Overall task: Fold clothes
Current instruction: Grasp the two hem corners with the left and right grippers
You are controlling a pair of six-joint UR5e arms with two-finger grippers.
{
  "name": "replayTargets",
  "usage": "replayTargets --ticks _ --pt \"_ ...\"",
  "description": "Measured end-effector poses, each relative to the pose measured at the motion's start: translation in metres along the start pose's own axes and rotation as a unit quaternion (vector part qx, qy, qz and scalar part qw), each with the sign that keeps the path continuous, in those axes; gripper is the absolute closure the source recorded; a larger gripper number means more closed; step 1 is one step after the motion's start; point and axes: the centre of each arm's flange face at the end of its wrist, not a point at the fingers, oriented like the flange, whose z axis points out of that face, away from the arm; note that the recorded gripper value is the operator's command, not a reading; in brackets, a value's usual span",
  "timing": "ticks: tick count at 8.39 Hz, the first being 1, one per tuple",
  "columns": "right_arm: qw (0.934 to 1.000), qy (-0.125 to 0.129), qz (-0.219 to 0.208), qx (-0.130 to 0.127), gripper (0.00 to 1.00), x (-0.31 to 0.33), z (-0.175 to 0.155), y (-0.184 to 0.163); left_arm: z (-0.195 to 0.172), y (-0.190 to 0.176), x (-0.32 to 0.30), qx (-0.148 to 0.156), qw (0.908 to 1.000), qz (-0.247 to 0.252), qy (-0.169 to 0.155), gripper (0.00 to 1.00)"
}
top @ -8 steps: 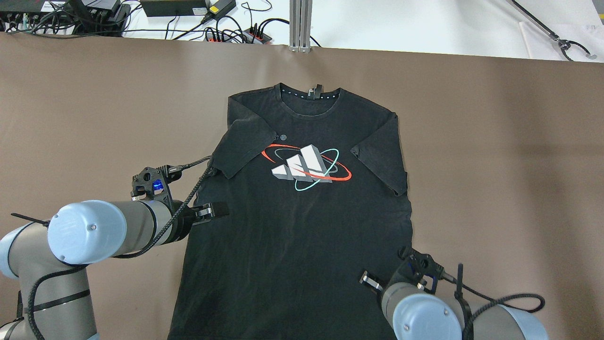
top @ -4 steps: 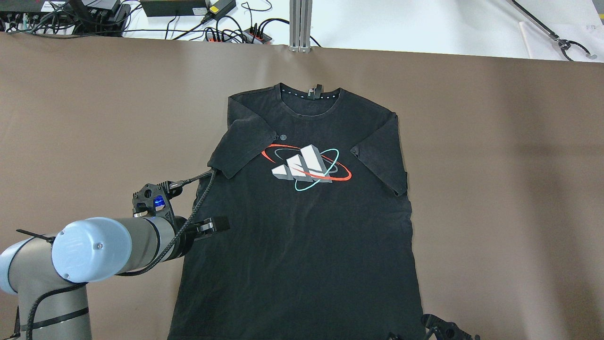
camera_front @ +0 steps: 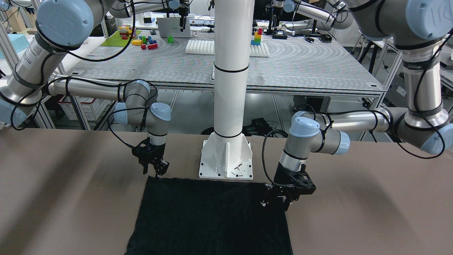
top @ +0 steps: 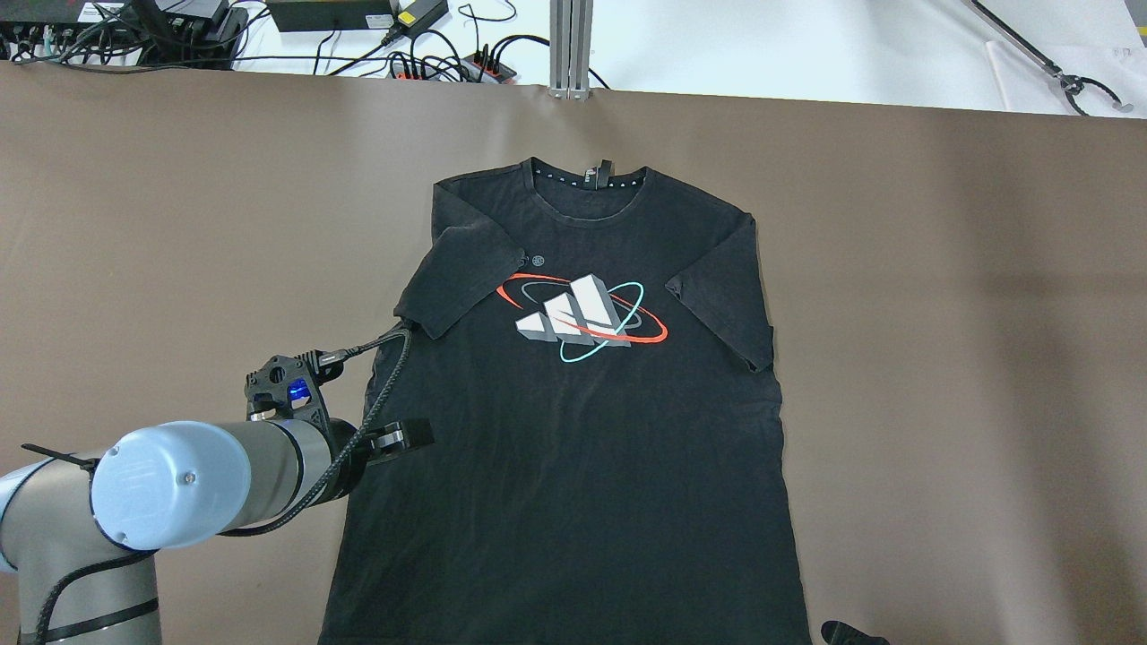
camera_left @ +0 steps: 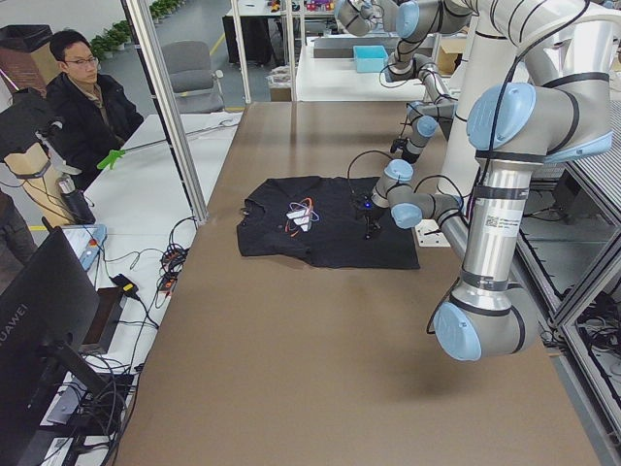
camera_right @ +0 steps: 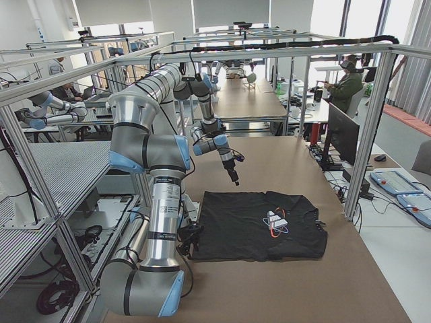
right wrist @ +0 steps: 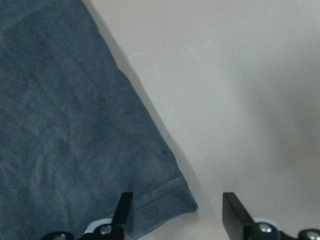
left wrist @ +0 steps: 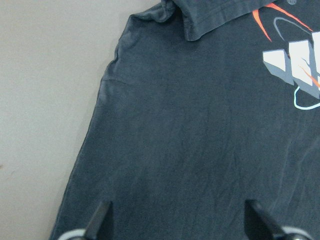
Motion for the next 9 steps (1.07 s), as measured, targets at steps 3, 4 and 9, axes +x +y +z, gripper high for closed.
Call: replayTargets --ticks 3,4,9 --pt "1.0000 0.006 -0.003 0.004 0.88 0.005 0.007 0.002 0.000 0.001 0.001 0.000 1.0000 0.001 -0.002 0.09" --pt "1.0000 0.006 -0.003 0.004 1.00 0.004 0.007 0.003 0.000 0.000 -0.001 0.001 1.0000 0.000 -0.003 0.09" --pt "0.9999 -0.008 -0.004 -0.006 1.00 -0.001 -0.010 -0.002 0.002 -0.002 -0.005 0.002 1.0000 0.000 -0.008 0.09"
